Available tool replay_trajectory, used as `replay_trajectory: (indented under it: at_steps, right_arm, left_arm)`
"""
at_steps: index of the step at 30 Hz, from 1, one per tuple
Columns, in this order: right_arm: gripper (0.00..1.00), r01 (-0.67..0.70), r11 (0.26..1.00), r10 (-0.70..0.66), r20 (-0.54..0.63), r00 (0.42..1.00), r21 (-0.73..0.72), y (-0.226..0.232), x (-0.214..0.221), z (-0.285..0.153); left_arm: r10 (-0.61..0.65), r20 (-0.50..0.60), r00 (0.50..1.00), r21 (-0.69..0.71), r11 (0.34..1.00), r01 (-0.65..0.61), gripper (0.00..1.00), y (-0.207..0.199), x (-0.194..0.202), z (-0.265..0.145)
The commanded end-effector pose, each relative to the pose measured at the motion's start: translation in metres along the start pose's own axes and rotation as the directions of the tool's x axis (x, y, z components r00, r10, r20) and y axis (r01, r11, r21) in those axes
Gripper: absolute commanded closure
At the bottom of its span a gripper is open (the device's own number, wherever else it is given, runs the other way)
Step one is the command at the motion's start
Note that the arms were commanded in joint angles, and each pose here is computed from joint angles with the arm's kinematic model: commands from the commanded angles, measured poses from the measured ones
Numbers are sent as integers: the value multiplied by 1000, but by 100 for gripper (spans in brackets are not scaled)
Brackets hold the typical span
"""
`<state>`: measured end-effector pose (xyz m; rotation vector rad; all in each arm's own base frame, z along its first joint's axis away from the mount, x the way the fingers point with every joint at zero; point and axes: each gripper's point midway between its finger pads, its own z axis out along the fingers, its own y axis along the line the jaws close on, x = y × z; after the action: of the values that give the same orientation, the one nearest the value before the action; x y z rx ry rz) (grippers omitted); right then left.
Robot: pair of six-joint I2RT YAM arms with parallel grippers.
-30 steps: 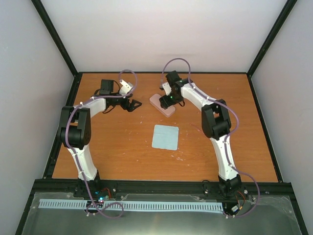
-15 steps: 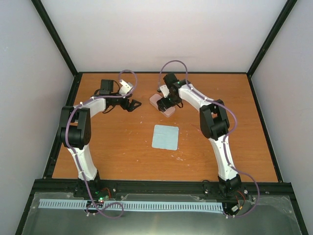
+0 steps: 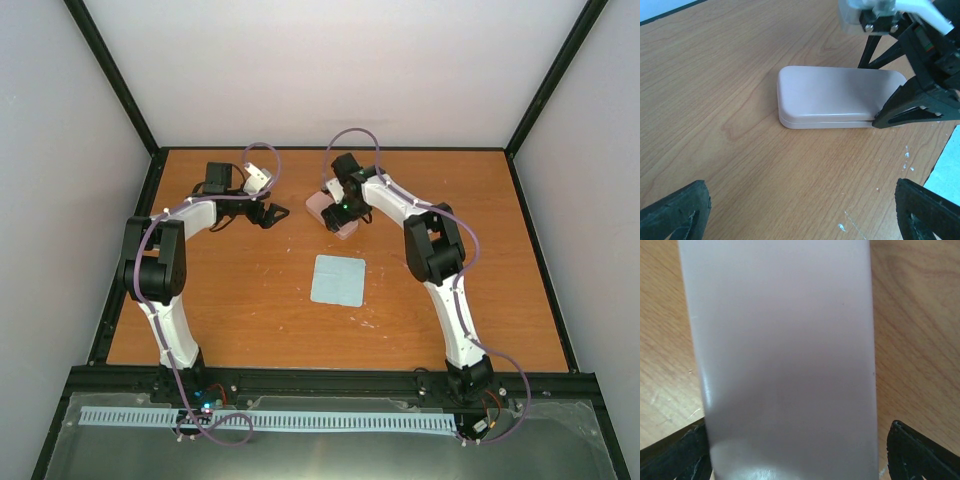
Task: Organize the sunglasses
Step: Pick up the sunglasses case from the center of the board.
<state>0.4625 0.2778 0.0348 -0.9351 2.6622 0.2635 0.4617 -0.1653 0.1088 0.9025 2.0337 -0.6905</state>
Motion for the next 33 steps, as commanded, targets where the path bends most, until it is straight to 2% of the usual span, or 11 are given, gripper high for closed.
replay_trajectory:
  at_steps: [1, 5, 10, 15, 18, 24, 29, 33]
  right_arm:
    - [10, 9, 1000, -9, -21, 1000, 7, 0, 2, 14]
    - [15, 2, 1000, -2, -35, 999, -8, 2, 5, 18]
    - [30, 4, 999, -5, -14, 1000, -34, 8, 0, 7]
    - [65, -2, 995, 3, 11, 1000, -100, 20, -5, -14]
    - [76, -11, 988, 13, 16, 1000, -155, 29, 0, -24]
    - [77, -26, 942, 47, 53, 998, -333, 60, -1, -55]
    - [77, -33, 889, 78, 79, 994, -458, 82, -7, -74]
    - [77, -37, 877, 91, 89, 992, -479, 85, -12, -78]
  left_arm:
    - [21, 10, 1000, 10, 1000, -21, 1, 2, -3, 1]
    - [21, 10, 1000, 9, 1000, -21, 1, 2, -4, 1]
    - [21, 13, 1000, 16, 1000, -21, 0, 1, -4, 2]
    - [-9, -7, 1000, 34, 999, 9, 1, 2, 4, 8]
    - [-51, -37, 998, 48, 997, 52, 0, 3, 11, 14]
    - [-81, -67, 994, 75, 993, 86, 1, 4, 13, 28]
    - [-97, -49, 994, 107, 989, 102, 0, 0, 6, 32]
    - [-112, -28, 993, 151, 982, 115, 1, -7, 1, 32]
